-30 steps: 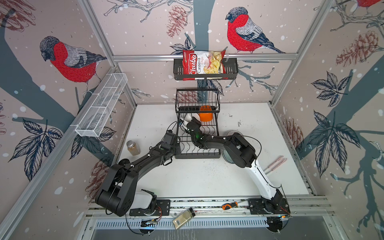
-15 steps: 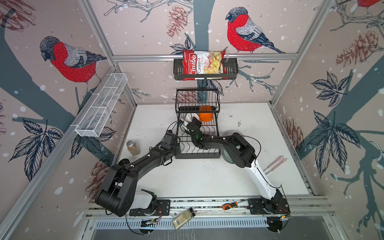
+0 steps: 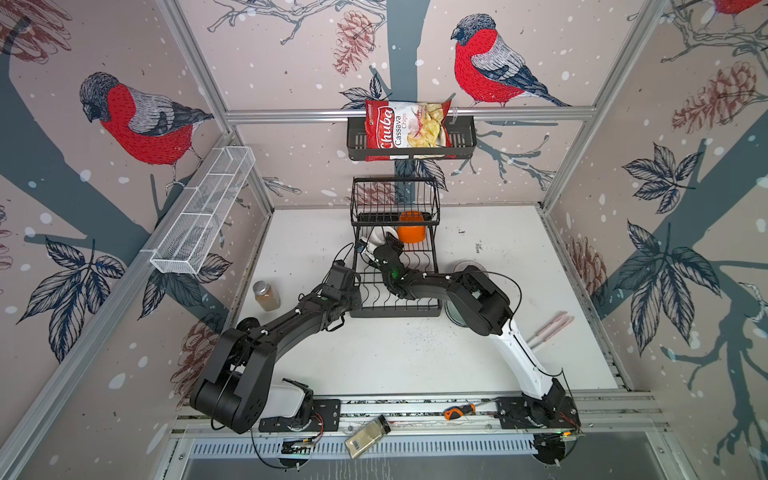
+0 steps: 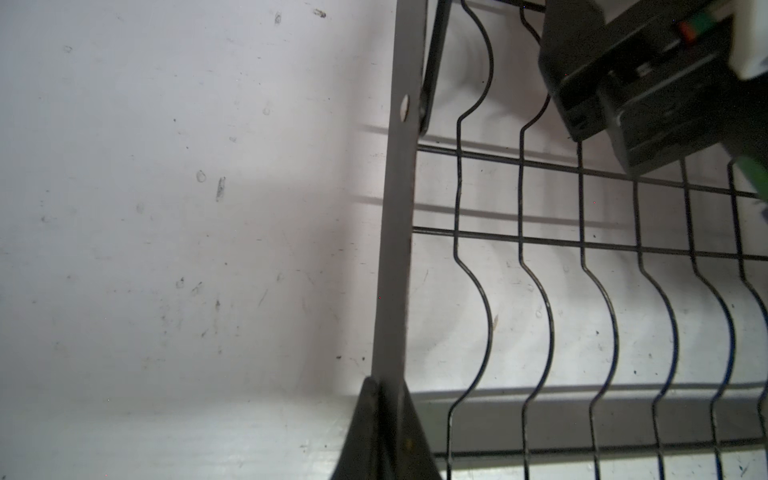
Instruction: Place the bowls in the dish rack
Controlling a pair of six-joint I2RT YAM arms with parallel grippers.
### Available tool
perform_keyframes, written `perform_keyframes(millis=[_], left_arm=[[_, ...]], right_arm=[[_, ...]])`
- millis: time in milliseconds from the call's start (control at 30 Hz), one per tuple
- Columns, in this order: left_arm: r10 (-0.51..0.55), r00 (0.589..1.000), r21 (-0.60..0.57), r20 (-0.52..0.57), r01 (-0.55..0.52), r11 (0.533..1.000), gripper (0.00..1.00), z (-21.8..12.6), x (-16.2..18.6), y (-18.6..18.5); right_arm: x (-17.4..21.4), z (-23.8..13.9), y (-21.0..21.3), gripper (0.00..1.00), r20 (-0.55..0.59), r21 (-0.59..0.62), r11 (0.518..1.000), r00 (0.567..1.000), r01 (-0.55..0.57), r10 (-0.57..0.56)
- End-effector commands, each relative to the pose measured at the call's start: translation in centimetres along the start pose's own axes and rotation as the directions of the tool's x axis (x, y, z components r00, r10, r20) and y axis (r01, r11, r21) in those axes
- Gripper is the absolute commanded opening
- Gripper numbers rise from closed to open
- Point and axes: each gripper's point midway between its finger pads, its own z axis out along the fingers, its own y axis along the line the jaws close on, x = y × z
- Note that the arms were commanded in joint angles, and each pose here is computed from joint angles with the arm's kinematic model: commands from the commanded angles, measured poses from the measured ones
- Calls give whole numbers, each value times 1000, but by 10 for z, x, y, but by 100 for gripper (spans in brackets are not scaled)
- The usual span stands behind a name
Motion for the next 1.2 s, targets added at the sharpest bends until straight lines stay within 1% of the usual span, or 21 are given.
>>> perform_keyframes(millis=[0, 267, 467, 700, 1167], left_arm=[[-58, 992, -27, -110, 55, 998, 0, 1, 28, 9], [-56, 992, -26, -113, 53, 998, 0, 2, 29, 9], [-56, 992, -24, -114, 53, 998, 0, 3, 29, 8], [-56, 992, -23, -115, 54, 998, 0, 2, 30, 9], [-56, 992, -25, -116, 54, 998, 0, 3, 30, 9]], right_arm=[[-5, -2, -5, 84, 15, 28, 1000, 1000, 1, -1], [-6, 0, -7, 88, 19, 31, 1000, 1000, -5, 4], [-9, -1, -8, 94, 24, 33, 999, 1000, -6, 5], [-12, -4, -6, 95, 22, 17, 1000, 1000, -4, 3], [-13, -13, -7, 97, 24, -49, 997, 998, -64, 66]])
